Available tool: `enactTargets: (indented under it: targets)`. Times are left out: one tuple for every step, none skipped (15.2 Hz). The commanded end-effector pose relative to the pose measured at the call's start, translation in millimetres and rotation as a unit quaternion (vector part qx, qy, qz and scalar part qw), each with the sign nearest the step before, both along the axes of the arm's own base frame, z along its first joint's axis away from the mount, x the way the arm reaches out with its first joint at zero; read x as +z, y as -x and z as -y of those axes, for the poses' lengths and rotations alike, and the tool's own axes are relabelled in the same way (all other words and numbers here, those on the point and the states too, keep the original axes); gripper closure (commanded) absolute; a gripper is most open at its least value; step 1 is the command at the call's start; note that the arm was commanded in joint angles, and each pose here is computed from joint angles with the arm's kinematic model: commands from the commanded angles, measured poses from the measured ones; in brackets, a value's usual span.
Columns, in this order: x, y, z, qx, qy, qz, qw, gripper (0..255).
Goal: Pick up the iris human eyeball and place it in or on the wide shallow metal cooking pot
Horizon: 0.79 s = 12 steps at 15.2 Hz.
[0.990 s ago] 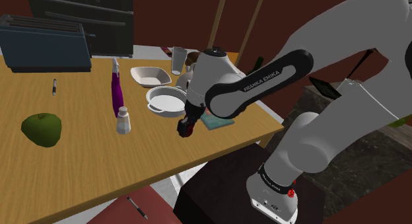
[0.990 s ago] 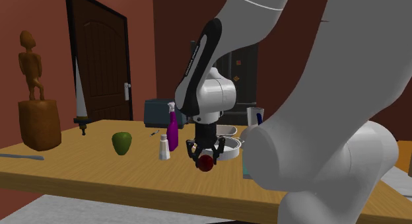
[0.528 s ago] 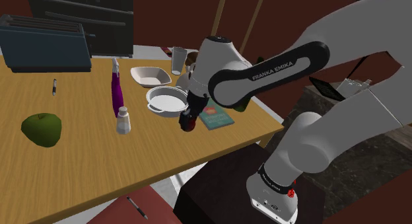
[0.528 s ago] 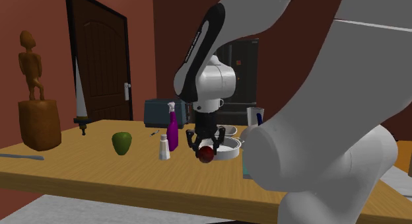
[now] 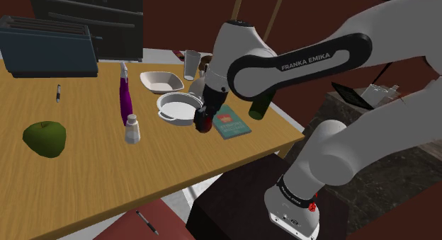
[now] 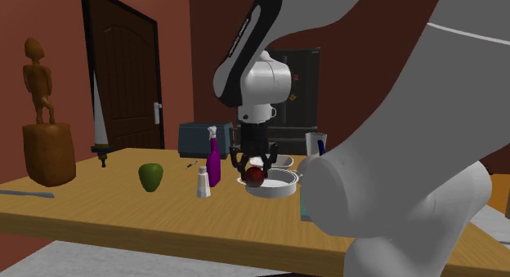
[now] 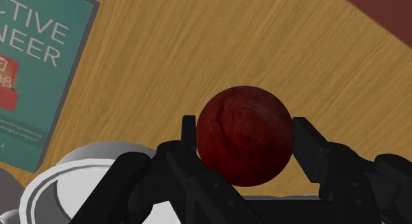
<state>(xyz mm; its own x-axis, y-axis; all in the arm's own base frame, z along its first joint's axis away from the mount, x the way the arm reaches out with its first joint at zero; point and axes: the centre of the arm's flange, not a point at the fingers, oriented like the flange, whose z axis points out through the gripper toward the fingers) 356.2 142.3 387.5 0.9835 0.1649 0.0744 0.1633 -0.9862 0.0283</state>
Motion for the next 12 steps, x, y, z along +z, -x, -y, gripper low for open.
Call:
enactTargets:
  targets:
    - [10,1,1,0.000,0.000,0.000,1.0000,255]
    - [15,1,1,0.000,0.000,0.000,1.0000,255]
    - [17,1,1,0.000,0.000,0.000,1.0000,255]
    - [17,-12,6,0.000,0.000,0.000,1.0000,255]
    - [17,-24,11,0.000,0.000,0.000,1.0000,255]
    - [17,-36,17,0.000,0.000,0.000,1.0000,255]
    - [18,-48,22,0.000,0.000,0.000,1.0000,255]
    - [18,-60,27,0.000,0.000,0.000,1.0000,255]
    - [18,-72,32,0.000,0.000,0.000,1.0000,255]
    - [18,-84,38,0.000,0.000,0.000,1.0000,255]
    - [18,-96,43,0.000,0.000,0.000,1.0000,255]
    - [18,-108,48,0.000,0.000,0.000,1.0000,255]
